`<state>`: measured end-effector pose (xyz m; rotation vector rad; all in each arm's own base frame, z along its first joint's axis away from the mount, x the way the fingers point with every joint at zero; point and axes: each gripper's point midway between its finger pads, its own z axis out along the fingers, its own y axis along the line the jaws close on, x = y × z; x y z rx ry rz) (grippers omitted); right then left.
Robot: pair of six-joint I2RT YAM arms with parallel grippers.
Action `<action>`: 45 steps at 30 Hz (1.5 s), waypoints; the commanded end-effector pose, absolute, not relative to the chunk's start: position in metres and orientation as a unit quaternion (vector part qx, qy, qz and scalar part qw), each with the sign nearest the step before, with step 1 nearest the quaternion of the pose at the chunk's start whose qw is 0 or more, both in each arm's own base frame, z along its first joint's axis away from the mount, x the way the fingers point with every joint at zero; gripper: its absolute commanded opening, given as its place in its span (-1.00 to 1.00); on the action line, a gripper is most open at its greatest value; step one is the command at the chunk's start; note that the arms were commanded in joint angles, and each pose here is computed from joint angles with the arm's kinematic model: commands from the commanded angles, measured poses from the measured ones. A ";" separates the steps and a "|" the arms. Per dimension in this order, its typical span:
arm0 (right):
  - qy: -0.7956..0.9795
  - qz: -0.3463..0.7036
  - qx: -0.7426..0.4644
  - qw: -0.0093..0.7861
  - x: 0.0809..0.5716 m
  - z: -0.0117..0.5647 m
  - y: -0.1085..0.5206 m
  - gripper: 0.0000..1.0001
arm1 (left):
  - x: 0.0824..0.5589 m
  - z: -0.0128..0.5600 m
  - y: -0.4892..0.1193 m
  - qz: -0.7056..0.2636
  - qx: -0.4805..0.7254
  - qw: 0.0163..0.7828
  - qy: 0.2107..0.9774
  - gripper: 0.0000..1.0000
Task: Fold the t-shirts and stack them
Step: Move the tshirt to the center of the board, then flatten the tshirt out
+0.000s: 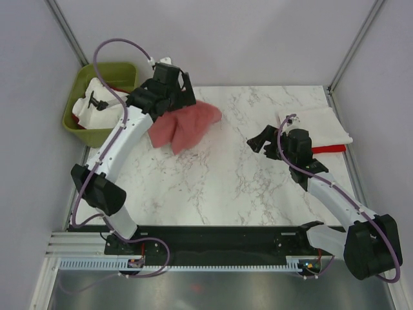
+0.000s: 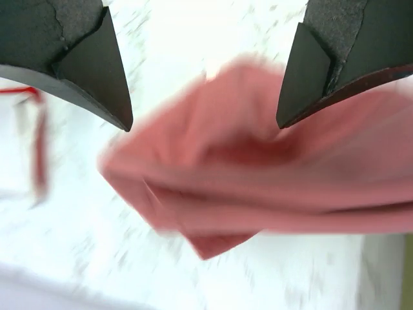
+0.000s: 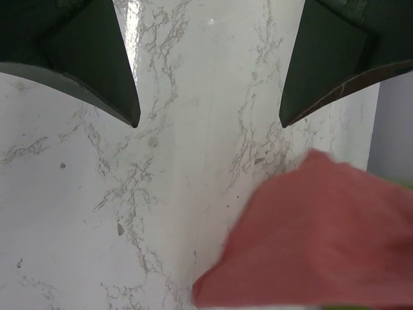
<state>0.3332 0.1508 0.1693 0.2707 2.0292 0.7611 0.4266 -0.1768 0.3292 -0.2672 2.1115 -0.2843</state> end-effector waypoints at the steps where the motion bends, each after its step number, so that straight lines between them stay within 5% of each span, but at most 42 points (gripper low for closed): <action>1: 0.811 0.334 0.081 0.474 0.339 0.187 0.161 0.94 | 0.398 0.342 -0.176 -0.121 -0.100 0.491 0.857 0.99; 14: 0.845 0.334 0.018 0.417 0.345 0.150 0.208 0.61 | 0.340 0.245 -0.228 -0.206 -0.065 0.442 0.871 0.86; 26: 0.861 0.299 0.006 0.412 0.346 0.133 0.216 0.51 | 0.390 0.132 -0.169 0.010 -0.158 0.462 0.873 0.34; 32: 0.860 0.299 0.008 0.415 0.346 0.135 0.215 0.52 | 0.419 0.107 -0.159 0.043 -0.181 0.435 0.881 0.14; 37: 0.857 0.299 0.008 0.419 0.347 0.140 0.215 0.54 | 0.421 0.077 -0.166 0.050 -0.160 0.411 0.896 0.21; 40: 0.857 0.297 0.010 0.421 0.347 0.140 0.214 0.55 | 0.422 0.055 -0.168 0.057 -0.146 0.394 0.906 -0.16; 42: 0.858 0.298 0.011 0.419 0.346 0.139 0.214 0.55 | 0.422 0.050 -0.173 0.050 -0.136 0.385 0.911 -0.90; 45: 0.859 0.295 0.012 0.419 0.346 0.139 0.213 0.54 | 0.414 0.066 -0.173 0.034 -0.146 0.393 0.907 -0.96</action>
